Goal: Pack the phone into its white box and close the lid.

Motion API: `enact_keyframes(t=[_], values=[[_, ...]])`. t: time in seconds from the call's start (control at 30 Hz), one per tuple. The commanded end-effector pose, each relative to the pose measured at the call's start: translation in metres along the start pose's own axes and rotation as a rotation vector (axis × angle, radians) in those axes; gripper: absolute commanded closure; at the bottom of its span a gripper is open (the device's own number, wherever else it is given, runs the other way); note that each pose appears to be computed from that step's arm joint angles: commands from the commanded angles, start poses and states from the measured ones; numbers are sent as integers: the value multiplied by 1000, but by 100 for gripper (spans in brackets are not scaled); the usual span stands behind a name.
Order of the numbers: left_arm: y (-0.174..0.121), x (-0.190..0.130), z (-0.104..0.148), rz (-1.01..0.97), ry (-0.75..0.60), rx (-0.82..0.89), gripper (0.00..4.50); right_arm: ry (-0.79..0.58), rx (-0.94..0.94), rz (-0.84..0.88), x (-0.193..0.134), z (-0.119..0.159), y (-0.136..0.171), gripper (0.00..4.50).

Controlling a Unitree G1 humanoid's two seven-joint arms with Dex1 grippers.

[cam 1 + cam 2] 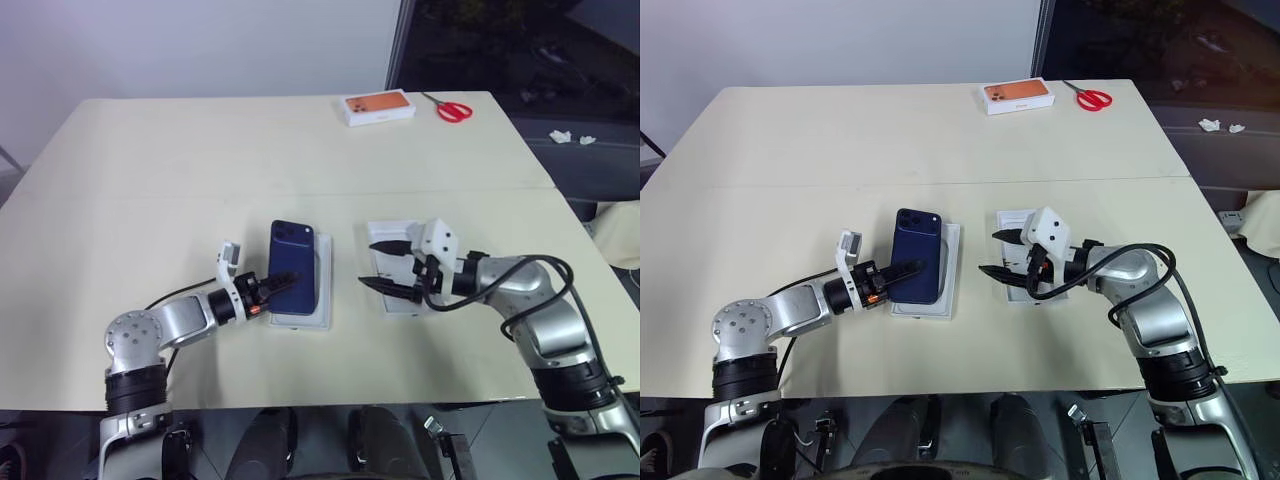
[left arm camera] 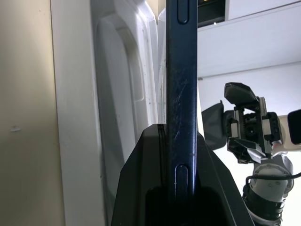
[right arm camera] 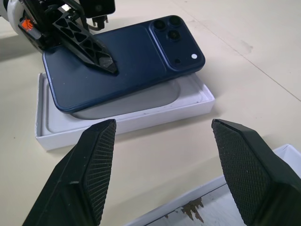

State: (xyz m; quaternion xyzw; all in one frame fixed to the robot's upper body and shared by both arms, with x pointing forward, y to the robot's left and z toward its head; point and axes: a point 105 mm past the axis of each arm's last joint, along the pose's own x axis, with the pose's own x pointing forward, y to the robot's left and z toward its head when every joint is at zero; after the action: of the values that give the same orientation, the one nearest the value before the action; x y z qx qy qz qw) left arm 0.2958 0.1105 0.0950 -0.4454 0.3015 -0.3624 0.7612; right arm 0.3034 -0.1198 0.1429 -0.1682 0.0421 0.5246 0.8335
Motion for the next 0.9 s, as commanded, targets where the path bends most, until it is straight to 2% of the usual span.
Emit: enact_keyframes(t=[0.03,0.1,0.4,0.7,0.9], values=[[-9,1,1,-41,-8,20,450,-74,26,28,1,17,0,57],[-9,2,1,-42,-8,17,450,-98,12,59,-1,22,5,4],[-6,8,-10,-32,22,-12,450,-126,-28,76,-2,26,11,4],[-8,13,-9,-26,24,5,450,-112,-51,70,2,23,11,4],[-23,7,6,-102,-46,3,450,-120,-33,90,3,23,18,4]])
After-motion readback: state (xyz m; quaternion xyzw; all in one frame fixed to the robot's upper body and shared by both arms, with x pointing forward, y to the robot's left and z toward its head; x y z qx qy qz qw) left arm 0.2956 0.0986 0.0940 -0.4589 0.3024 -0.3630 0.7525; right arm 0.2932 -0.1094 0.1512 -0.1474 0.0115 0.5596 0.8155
